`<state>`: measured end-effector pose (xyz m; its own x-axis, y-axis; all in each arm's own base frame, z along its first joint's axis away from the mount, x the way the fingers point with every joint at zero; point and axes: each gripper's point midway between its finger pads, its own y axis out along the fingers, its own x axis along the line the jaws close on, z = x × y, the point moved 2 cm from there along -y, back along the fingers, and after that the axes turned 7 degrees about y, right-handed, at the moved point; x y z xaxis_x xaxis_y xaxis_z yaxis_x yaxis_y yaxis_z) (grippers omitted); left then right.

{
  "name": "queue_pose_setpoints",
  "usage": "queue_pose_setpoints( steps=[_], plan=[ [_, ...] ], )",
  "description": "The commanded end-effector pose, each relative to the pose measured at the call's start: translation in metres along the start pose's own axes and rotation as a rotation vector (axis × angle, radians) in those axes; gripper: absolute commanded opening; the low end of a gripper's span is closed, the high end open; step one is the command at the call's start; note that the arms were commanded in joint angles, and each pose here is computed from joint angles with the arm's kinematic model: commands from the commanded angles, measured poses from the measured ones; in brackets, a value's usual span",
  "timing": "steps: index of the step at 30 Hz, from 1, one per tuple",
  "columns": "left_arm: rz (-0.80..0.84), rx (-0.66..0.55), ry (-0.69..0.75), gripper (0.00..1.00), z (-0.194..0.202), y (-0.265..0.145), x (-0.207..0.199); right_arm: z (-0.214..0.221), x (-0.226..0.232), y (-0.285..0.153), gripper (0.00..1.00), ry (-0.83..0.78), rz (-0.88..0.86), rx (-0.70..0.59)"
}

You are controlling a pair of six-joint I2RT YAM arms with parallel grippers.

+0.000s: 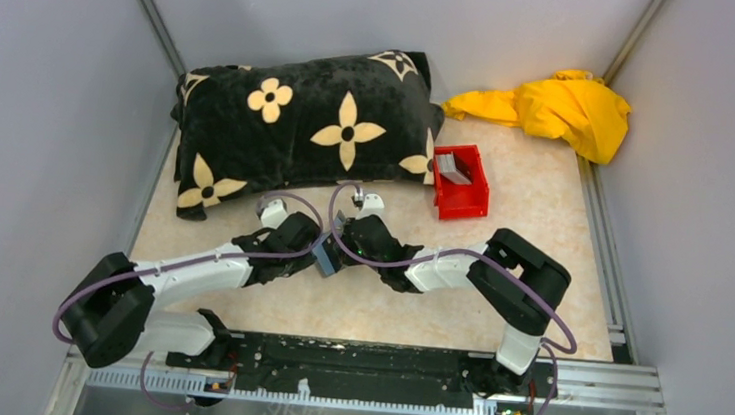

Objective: Put the credit cards into the card holder
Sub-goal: Open the card holder at the center of the board.

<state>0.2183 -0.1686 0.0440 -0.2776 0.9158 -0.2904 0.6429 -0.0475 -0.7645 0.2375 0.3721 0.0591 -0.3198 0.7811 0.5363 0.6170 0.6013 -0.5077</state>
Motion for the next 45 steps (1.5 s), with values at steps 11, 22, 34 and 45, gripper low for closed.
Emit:
queue_pose_setpoints(
  steps=[11, 22, 34, 45],
  plan=[
    [0.088, -0.037, -0.070, 0.12, -0.016, -0.007, -0.023, 0.033, -0.018, -0.003, 0.00, -0.037, 0.044, 0.109],
    [0.090, -0.021, -0.075, 0.12, -0.012, 0.007, -0.033, 0.034, -0.018, -0.003, 0.00, -0.036, 0.040, 0.114],
    [0.070, -0.002, -0.064, 0.13, -0.007, 0.011, -0.030, 0.036, -0.016, -0.002, 0.00, -0.034, 0.028, 0.121],
    [-0.061, 0.122, -0.001, 0.10, 0.029, 0.037, -0.006, 0.024, -0.011, -0.010, 0.00, -0.049, 0.020, 0.095]
  ],
)
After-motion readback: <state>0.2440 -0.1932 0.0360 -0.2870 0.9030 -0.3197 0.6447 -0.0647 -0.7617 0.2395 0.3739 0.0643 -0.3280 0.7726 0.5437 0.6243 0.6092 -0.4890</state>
